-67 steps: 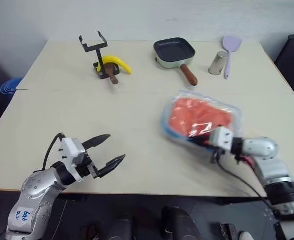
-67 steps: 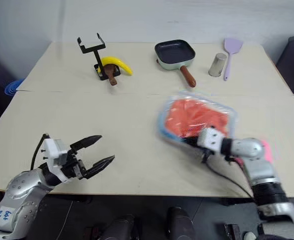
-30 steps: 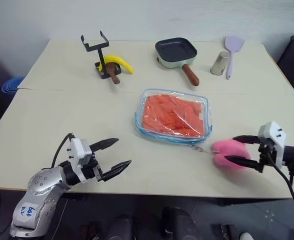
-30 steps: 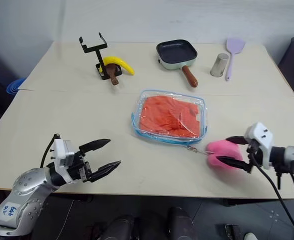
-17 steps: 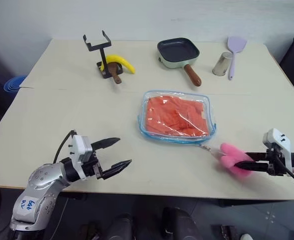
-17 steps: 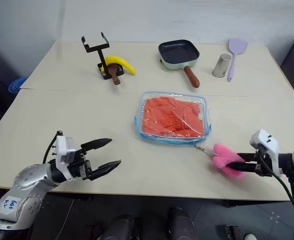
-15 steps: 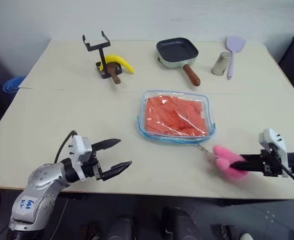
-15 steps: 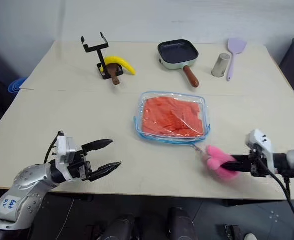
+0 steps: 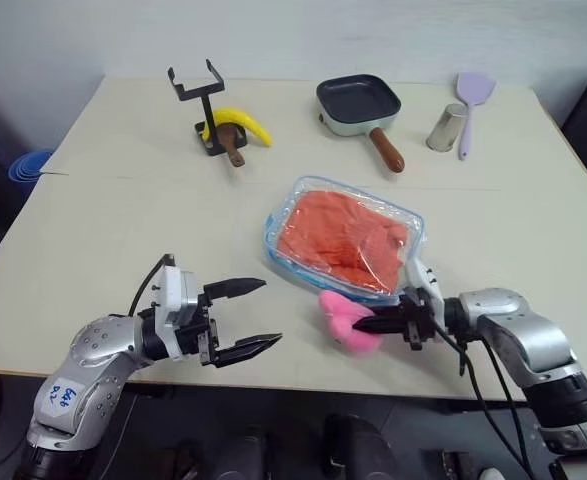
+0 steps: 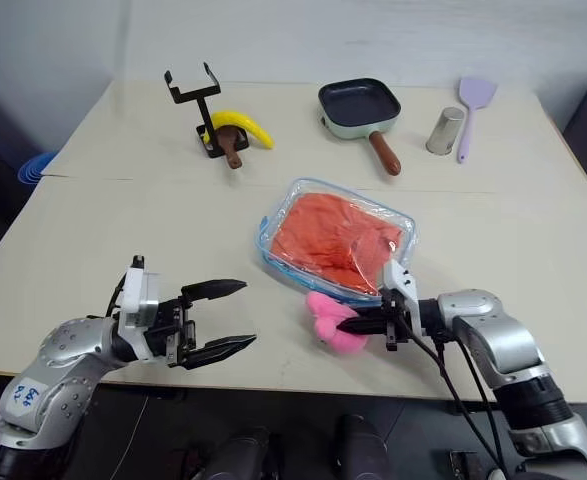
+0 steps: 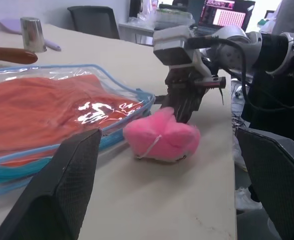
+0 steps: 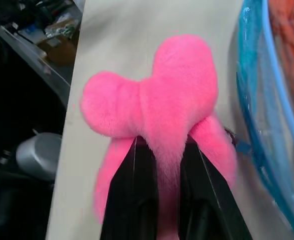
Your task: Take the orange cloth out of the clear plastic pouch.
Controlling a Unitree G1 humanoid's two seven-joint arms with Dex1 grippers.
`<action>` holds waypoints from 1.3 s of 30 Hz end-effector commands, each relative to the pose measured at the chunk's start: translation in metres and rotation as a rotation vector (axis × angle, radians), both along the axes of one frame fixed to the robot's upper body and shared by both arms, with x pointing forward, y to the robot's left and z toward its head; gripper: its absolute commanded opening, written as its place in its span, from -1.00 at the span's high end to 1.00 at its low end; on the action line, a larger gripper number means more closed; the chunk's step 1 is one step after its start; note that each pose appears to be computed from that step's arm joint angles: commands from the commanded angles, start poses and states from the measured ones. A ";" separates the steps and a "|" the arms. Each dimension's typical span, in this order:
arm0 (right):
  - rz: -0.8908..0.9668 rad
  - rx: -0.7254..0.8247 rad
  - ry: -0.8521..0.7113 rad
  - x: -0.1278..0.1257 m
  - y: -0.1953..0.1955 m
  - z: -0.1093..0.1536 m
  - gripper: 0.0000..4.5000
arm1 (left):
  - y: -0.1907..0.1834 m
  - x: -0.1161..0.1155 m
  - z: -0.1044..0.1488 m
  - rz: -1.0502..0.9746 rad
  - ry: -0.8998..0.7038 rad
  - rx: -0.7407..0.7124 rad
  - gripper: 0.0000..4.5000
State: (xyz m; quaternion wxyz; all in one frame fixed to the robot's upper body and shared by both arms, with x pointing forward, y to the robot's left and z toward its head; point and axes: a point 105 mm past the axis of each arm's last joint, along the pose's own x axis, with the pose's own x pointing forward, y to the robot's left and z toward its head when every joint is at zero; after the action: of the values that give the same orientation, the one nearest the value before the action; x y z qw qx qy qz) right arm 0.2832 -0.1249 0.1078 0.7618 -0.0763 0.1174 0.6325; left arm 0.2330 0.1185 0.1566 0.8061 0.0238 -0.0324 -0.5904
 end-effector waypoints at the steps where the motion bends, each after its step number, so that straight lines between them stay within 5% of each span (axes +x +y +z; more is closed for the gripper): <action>1: 0.006 -0.005 -0.130 0.006 0.003 0.004 0.22 | -0.002 -0.001 0.001 -0.018 -0.026 0.013 -1.00; 9: 0.055 0.032 -0.063 -0.021 -0.023 0.047 -0.99 | -0.006 -0.001 -0.013 -0.042 -0.017 0.071 -1.00; 14: -0.021 -0.069 -0.122 -0.016 -0.068 0.067 -0.99 | -0.022 0.004 -0.024 -0.100 0.052 0.082 -1.00; 17: -0.018 -0.264 -0.310 0.000 -0.086 0.059 -0.99 | -0.038 0.011 -0.028 -0.141 0.119 0.067 -1.00; 25: 0.046 -0.389 -0.559 0.040 -0.062 0.036 -0.99 | -0.086 0.043 -0.045 -0.160 0.158 0.185 -1.00; 32: 0.003 -0.404 -0.604 0.057 -0.054 0.027 -1.00 | -0.094 0.044 -0.057 -0.185 0.155 0.271 -0.22; 35: -0.002 -0.401 -0.576 0.058 -0.057 0.023 -0.74 | -0.092 0.042 -0.062 -0.192 0.156 0.291 0.17; 39: -0.014 -0.409 -0.566 0.057 -0.064 0.023 -0.16 | -0.084 0.045 -0.059 -0.168 0.148 0.282 0.67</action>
State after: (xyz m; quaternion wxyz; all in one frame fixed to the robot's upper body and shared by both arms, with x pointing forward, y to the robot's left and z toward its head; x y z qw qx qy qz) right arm 0.3388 -0.1833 0.1252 0.7336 -0.3936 0.0294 0.5532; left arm 0.2800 0.0304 0.1004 0.7438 0.0860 0.1025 -0.6549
